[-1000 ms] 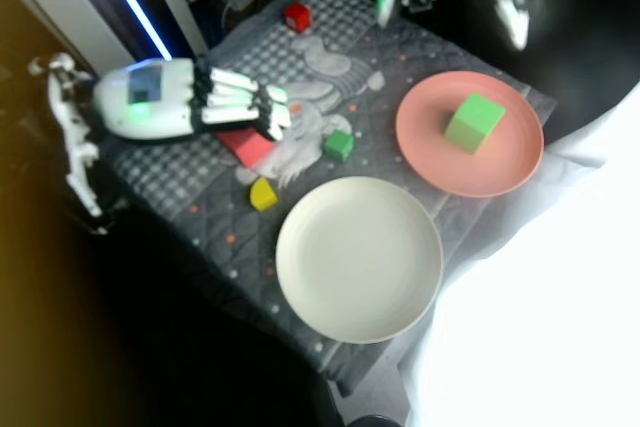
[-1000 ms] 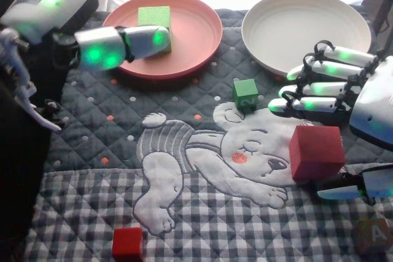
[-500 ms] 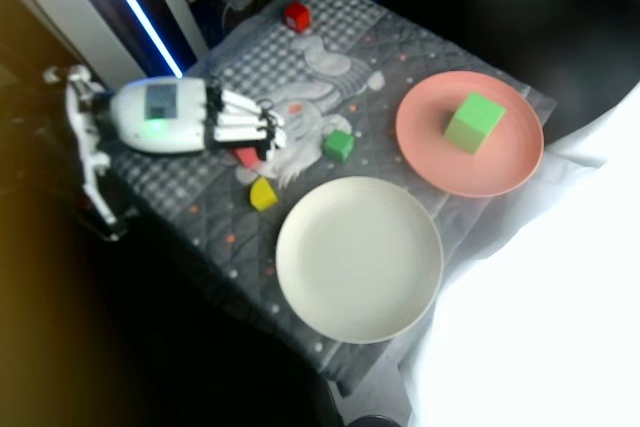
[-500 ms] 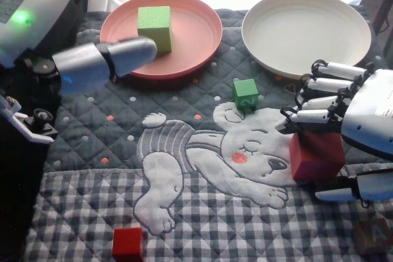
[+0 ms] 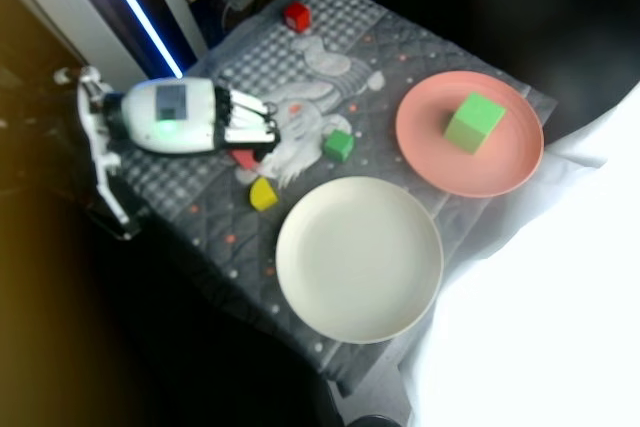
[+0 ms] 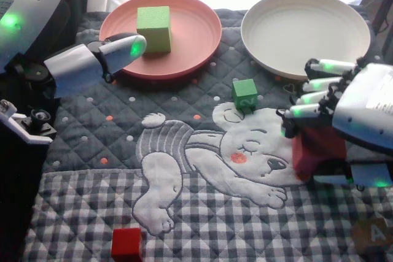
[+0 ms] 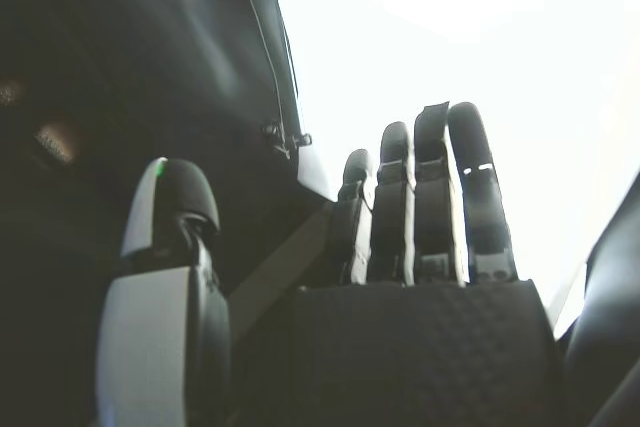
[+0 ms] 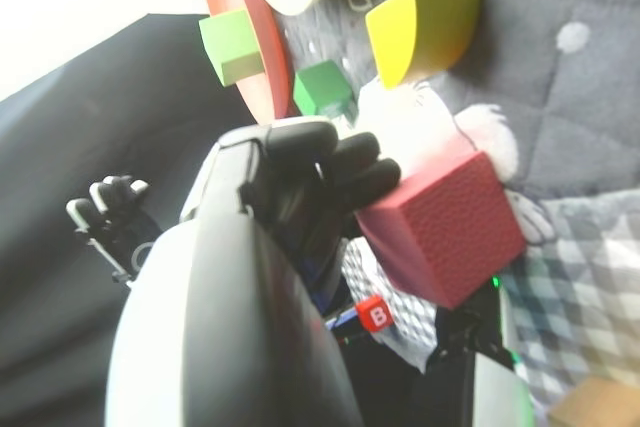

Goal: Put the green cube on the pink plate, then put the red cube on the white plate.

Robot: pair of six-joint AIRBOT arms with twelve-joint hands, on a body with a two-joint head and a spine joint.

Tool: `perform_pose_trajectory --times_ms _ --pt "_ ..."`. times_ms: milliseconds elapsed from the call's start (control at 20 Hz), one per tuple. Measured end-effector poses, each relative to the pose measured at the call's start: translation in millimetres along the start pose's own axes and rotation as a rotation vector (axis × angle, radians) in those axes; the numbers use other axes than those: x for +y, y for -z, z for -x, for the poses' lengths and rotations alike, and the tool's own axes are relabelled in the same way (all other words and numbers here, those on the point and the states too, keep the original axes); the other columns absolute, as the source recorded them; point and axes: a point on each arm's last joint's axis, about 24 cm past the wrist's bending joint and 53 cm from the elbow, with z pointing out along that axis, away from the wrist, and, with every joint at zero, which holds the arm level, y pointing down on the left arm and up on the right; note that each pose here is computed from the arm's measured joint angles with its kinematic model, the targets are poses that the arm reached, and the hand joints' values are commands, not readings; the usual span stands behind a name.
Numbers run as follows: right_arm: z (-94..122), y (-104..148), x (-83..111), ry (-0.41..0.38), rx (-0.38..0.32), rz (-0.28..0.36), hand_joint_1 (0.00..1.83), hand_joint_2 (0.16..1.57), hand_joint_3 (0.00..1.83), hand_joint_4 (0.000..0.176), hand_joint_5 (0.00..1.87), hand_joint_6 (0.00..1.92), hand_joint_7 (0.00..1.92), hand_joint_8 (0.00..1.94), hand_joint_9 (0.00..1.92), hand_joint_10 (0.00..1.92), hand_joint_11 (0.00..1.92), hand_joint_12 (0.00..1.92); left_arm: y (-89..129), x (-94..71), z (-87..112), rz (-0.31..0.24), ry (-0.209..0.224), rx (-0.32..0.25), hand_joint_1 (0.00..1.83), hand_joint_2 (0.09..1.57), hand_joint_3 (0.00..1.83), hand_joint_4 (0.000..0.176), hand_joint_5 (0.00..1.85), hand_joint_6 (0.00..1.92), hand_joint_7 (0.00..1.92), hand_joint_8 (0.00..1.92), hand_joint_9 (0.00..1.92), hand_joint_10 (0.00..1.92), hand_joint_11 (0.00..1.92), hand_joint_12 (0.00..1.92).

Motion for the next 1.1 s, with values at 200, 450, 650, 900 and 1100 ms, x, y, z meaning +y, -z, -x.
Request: perform_pose_trajectory --times_ms 200,450,650,900,1100 --pt "20 -8 8.2 0.006 -0.050 0.023 1.19 1.24 0.00 0.000 0.84 1.40 0.67 1.28 0.42 1.12 0.03 1.91 1 1.7 2.7 0.006 0.003 -0.011 0.46 1.16 0.00 0.048 0.21 0.00 0.35 0.00 0.20 0.45 0.00 1.38" --pt "64 -16 7.8 0.042 -0.153 0.040 1.20 1.23 0.00 0.000 0.85 1.39 0.67 1.30 0.45 1.26 0.08 1.89 1 1.6 2.6 0.005 0.003 -0.010 0.45 1.16 0.00 0.051 0.21 0.00 0.35 0.00 0.21 0.44 0.00 1.41" --pt "94 -29 -5.3 0.078 -0.225 0.033 1.19 1.24 0.00 0.000 0.86 1.35 0.63 1.34 0.37 1.15 0.00 1.80 1 -1.9 0.1 -0.008 0.002 -0.004 0.46 1.17 0.00 0.014 0.19 0.00 0.33 0.00 0.21 0.45 0.00 1.38" --pt "119 -49 -41.9 0.120 -0.243 -0.047 1.20 1.21 0.00 0.000 0.87 1.32 0.73 1.25 0.46 1.11 0.00 1.77 1 -15.5 -4.3 -0.061 0.002 0.006 0.49 1.18 0.00 0.032 0.20 0.00 0.29 0.00 0.26 0.22 0.00 1.42" --pt "131 -57 -69.2 0.135 -0.226 -0.124 1.21 1.21 0.00 0.000 0.90 1.28 0.71 1.27 0.35 1.08 0.00 1.62 2 -22.4 -6.3 -0.088 0.001 0.011 0.47 1.22 0.00 0.021 0.17 0.00 0.28 0.00 0.29 0.12 0.00 1.51"
